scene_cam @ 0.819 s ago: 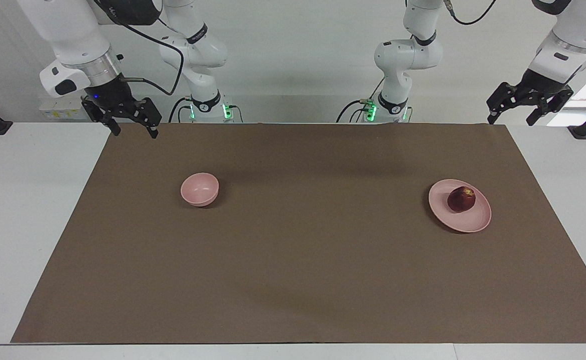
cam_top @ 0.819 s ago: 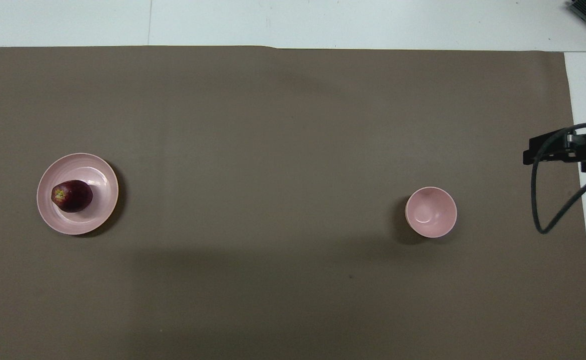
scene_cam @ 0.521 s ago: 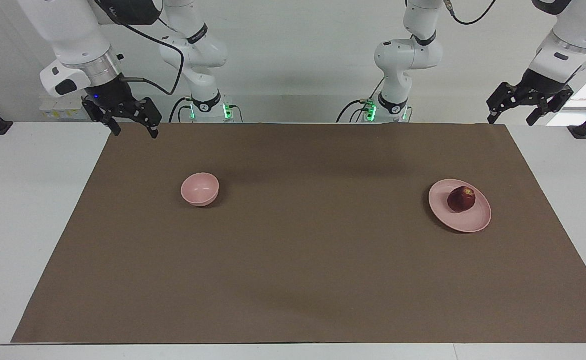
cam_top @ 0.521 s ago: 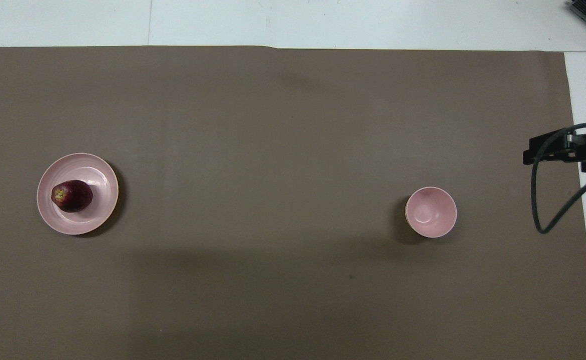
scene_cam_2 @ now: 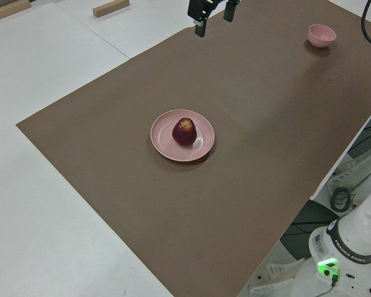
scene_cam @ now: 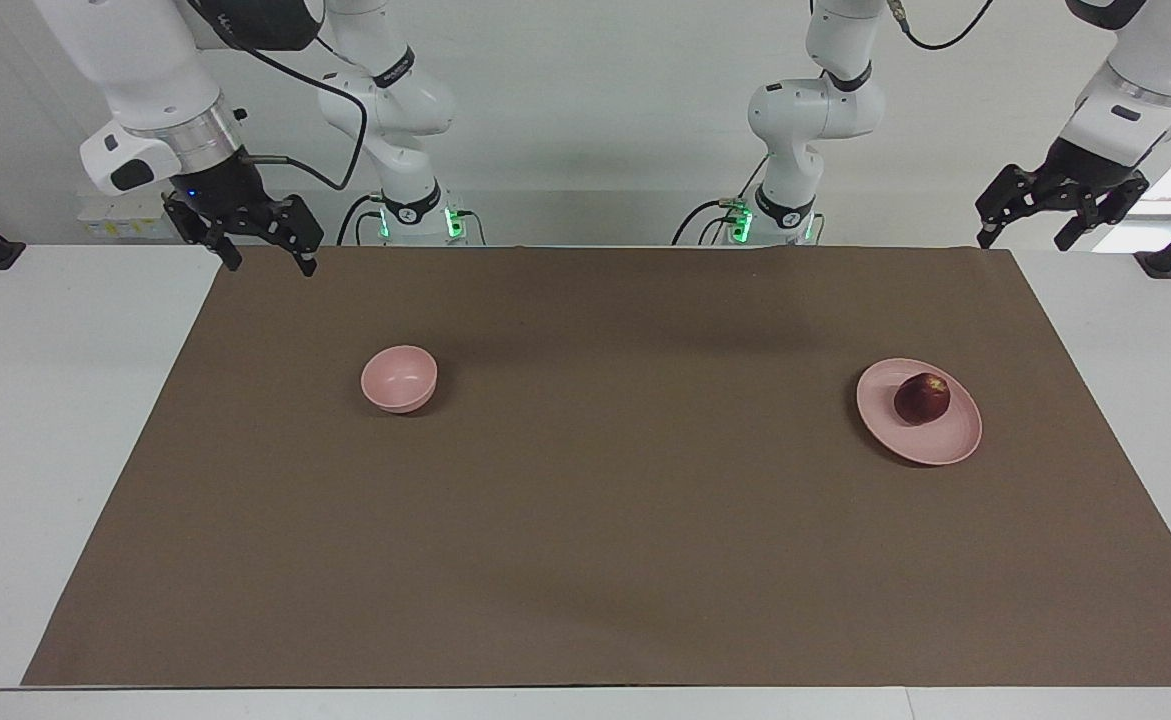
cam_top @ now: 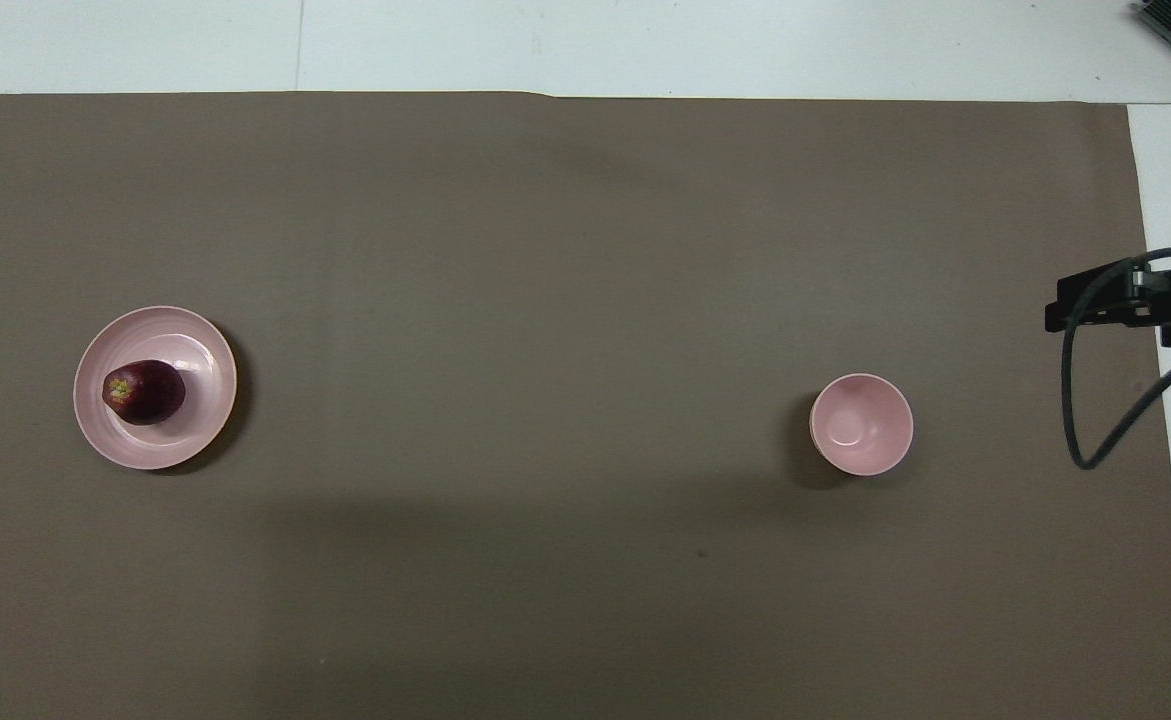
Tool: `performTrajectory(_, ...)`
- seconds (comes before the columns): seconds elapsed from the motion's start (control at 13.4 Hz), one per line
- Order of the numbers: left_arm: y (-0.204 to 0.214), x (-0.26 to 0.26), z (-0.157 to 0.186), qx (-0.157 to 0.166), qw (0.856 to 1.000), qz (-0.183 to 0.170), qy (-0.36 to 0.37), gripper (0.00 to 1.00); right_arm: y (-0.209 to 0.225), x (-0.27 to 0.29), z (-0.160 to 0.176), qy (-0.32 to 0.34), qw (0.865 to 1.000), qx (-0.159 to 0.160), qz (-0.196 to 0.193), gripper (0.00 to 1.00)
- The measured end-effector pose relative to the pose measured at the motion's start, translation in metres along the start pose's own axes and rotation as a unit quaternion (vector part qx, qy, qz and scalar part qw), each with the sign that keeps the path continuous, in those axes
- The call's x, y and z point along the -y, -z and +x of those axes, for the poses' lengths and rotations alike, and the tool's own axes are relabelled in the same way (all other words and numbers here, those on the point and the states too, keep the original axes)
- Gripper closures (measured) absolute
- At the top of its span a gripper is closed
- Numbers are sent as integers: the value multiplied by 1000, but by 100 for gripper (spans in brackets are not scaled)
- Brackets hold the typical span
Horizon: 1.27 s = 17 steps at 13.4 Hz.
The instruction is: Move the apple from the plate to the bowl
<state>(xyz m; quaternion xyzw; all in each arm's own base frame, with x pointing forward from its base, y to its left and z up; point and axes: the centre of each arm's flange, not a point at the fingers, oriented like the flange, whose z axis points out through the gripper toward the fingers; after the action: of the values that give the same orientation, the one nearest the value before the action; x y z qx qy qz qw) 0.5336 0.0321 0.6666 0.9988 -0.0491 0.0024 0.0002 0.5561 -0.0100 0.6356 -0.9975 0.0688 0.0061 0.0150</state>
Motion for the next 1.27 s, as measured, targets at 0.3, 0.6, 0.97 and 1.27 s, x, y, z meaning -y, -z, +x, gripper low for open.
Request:
performTrajectory(0.3, 0, 2, 0, 0, 1000, 0, 2, 0, -1, 1, -1, 2, 1000, 4, -1, 0)
performTrajectory(0.6, 0, 2, 0, 0, 1000, 0, 2, 0, -1, 1, -1, 2, 1000, 6, -1, 0)
performTrajectory(0.97, 0, 2, 0, 0, 1000, 0, 3, 0, -1, 2, -1, 2, 1000, 6, 0, 0)
performTrajectory(1.27, 0, 3, 0, 0, 1000, 0, 3, 0, -1, 2, -1, 2, 1000, 6, 0, 0)
